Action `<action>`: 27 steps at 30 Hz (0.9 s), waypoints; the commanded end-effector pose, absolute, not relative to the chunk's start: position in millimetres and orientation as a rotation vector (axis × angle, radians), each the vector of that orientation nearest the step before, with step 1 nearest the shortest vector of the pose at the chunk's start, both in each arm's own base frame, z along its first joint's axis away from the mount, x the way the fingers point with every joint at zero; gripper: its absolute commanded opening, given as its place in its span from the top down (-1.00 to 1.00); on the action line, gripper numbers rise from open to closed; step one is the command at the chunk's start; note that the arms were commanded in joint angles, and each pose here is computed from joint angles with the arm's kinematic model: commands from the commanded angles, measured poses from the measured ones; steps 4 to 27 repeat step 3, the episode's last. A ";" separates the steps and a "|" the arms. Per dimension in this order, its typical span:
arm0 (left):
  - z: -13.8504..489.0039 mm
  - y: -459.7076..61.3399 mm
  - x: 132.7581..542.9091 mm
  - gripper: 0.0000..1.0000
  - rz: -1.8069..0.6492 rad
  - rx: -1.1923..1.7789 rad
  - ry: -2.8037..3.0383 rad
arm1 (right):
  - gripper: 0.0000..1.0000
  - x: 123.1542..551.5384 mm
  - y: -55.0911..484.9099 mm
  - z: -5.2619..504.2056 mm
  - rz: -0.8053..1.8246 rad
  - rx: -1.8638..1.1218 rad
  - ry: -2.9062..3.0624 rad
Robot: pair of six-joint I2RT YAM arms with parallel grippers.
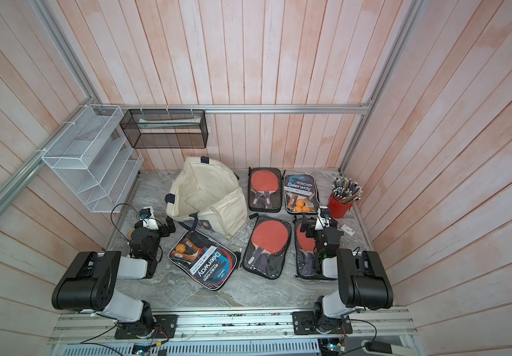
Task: Remove the ping pong set from the canvas bag
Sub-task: Reset both arms
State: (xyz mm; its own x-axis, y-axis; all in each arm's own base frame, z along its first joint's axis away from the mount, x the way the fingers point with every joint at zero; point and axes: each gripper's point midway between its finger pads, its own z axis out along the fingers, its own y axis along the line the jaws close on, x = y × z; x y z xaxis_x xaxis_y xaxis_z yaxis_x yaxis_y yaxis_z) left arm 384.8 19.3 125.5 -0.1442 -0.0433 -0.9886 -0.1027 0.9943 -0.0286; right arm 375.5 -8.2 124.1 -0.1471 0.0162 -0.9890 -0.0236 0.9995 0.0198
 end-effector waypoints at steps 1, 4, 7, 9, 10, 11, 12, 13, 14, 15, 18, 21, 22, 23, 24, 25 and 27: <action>127.6 18.4 387.2 -1.00 0.046 -0.104 1.710 | -0.97 380.3 -9.7 123.7 0.029 0.004 1.725; 127.4 18.8 387.2 -1.00 0.048 -0.104 1.711 | -0.96 379.5 -9.4 123.9 0.027 0.003 1.723; 127.4 18.8 387.2 -1.00 0.048 -0.104 1.711 | -0.96 379.5 -9.4 123.9 0.027 0.003 1.723; 127.4 18.8 387.2 -1.00 0.048 -0.104 1.711 | -0.96 379.5 -9.4 123.9 0.027 0.003 1.723; 127.4 18.8 387.2 -1.00 0.048 -0.104 1.711 | -0.96 379.5 -9.4 123.9 0.027 0.003 1.723; 127.4 18.8 387.2 -1.00 0.048 -0.104 1.711 | -0.96 379.5 -9.4 123.9 0.027 0.003 1.723; 127.4 18.8 387.2 -1.00 0.048 -0.104 1.711 | -0.96 379.5 -9.4 123.9 0.027 0.003 1.723; 127.4 18.8 387.2 -1.00 0.048 -0.104 1.711 | -0.96 379.5 -9.4 123.9 0.027 0.003 1.723; 127.4 18.8 387.2 -1.00 0.048 -0.104 1.711 | -0.96 379.5 -9.4 123.9 0.027 0.003 1.723; 127.4 18.8 387.2 -1.00 0.048 -0.104 1.711 | -0.96 379.5 -9.4 123.9 0.027 0.003 1.723; 127.4 18.8 387.2 -1.00 0.048 -0.104 1.711 | -0.96 379.5 -9.4 123.9 0.027 0.003 1.723; 127.4 18.8 387.2 -1.00 0.048 -0.104 1.711 | -0.96 379.5 -9.4 123.9 0.027 0.003 1.723; 127.4 18.8 387.2 -1.00 0.048 -0.104 1.711 | -0.96 379.5 -9.4 123.9 0.027 0.003 1.723; 127.4 18.8 387.2 -1.00 0.048 -0.104 1.711 | -0.96 379.5 -9.4 123.9 0.027 0.003 1.723; 127.4 18.8 387.2 -1.00 0.048 -0.104 1.711 | -0.96 379.5 -9.4 123.9 0.027 0.003 1.723; 127.4 18.8 387.2 -1.00 0.048 -0.104 1.711 | -0.96 379.5 -9.4 123.9 0.027 0.003 1.723; 127.4 18.8 387.2 -1.00 0.048 -0.104 1.711 | -0.96 379.5 -9.4 123.9 0.027 0.003 1.723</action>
